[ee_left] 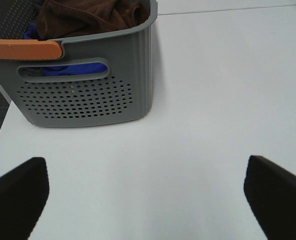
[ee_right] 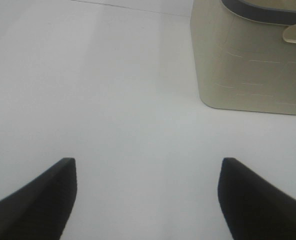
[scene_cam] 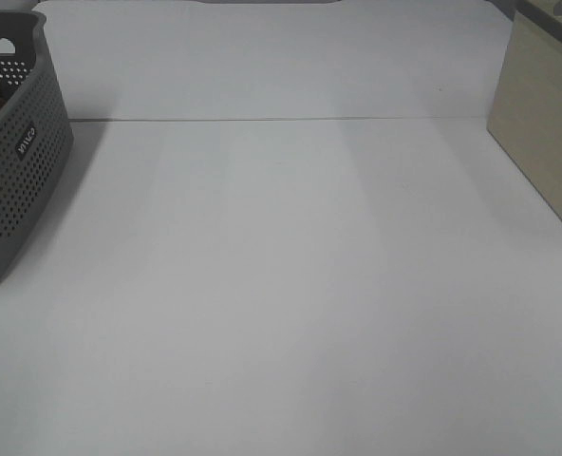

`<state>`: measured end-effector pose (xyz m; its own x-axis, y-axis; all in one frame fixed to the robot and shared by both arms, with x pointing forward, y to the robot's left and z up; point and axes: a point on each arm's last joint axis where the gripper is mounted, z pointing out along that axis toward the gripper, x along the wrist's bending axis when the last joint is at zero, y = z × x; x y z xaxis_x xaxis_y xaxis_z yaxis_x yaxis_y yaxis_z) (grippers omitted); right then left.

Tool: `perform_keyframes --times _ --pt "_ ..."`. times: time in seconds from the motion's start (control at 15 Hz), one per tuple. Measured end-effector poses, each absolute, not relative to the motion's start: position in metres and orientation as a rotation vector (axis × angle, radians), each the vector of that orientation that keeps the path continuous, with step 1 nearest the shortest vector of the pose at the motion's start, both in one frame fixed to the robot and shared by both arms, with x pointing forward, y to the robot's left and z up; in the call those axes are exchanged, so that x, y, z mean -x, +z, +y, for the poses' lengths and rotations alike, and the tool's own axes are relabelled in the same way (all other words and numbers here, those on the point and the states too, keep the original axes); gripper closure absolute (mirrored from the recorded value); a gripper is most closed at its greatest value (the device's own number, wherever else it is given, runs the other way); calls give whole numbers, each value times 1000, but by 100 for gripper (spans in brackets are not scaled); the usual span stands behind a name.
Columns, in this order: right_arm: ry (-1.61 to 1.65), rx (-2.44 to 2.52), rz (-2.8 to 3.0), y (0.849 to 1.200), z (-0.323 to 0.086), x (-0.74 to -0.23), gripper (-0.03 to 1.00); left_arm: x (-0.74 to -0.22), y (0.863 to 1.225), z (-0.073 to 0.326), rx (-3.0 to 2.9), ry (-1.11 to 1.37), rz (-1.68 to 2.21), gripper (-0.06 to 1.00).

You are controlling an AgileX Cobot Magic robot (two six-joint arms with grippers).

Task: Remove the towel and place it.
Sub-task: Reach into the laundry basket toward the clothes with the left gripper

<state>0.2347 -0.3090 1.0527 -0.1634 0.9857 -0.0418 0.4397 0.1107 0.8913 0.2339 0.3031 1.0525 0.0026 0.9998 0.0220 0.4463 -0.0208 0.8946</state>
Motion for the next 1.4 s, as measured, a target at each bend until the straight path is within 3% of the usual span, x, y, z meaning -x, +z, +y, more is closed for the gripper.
perform_keyframes --times 1.0,1.13,1.2,1.4 --pt "1003 -1404 1700 1053 -309 -235 21 -233 1055 303 -1567 965 1541 -5" --pt "1003 -1404 1700 1053 -309 -235 21 -235 1078 304 -1671 966 1552 -5" --pt "1003 -1404 1700 1053 -309 -235 21 -251 1116 305 -1861 970 1522 -5" --pt "1003 -1404 1700 1053 -309 -235 21 -288 1162 305 -2120 1049 1335 -5"
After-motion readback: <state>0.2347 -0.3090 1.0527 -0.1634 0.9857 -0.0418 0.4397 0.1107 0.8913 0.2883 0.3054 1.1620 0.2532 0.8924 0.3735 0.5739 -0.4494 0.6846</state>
